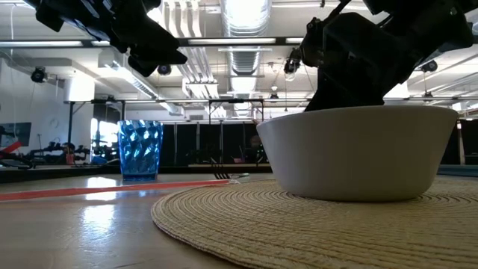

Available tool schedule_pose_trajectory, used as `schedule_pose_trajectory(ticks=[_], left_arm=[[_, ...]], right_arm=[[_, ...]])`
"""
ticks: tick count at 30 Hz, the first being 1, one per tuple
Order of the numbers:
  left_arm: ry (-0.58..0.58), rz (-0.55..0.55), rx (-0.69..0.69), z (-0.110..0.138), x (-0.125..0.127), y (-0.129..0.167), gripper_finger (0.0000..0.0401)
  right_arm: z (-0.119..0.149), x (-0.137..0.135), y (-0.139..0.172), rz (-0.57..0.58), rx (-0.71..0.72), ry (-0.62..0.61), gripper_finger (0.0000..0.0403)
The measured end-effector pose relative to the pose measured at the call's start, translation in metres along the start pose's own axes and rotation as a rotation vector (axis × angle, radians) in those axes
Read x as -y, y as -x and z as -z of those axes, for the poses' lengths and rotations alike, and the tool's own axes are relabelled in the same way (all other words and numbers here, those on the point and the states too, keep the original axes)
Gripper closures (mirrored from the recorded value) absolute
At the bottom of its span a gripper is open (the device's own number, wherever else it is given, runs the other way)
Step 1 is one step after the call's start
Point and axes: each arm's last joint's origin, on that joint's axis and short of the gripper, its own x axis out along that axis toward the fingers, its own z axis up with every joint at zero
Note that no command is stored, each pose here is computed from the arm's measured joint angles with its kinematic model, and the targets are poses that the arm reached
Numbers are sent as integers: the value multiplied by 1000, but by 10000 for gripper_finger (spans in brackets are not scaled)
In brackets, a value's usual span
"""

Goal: Pick & Place Utensil
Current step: Put the blue cup on the yellow mat

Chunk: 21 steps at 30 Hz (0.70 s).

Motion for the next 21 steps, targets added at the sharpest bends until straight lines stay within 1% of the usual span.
schedule_pose_trajectory(ticks=[2, 7, 11, 16, 21], left_arm=[[0, 0, 0, 0, 0, 0, 227], [0, 0, 0, 0, 0, 0, 227], [-1, -2, -9, 1, 0, 0, 227], [-1, -11, -14, 1, -1, 0, 227], [-7, -75, -51, 2, -3, 3, 227]], right_arm=[[-1, -1, 2, -12, -1, -2, 287], [-9, -4, 12, -87, -10, 3, 270], [-16, -4, 23, -102, -3, 6, 263], [-23, -1, 38, -98, -4, 11, 264], [-32, 1, 55, -113, 19, 49, 274]])
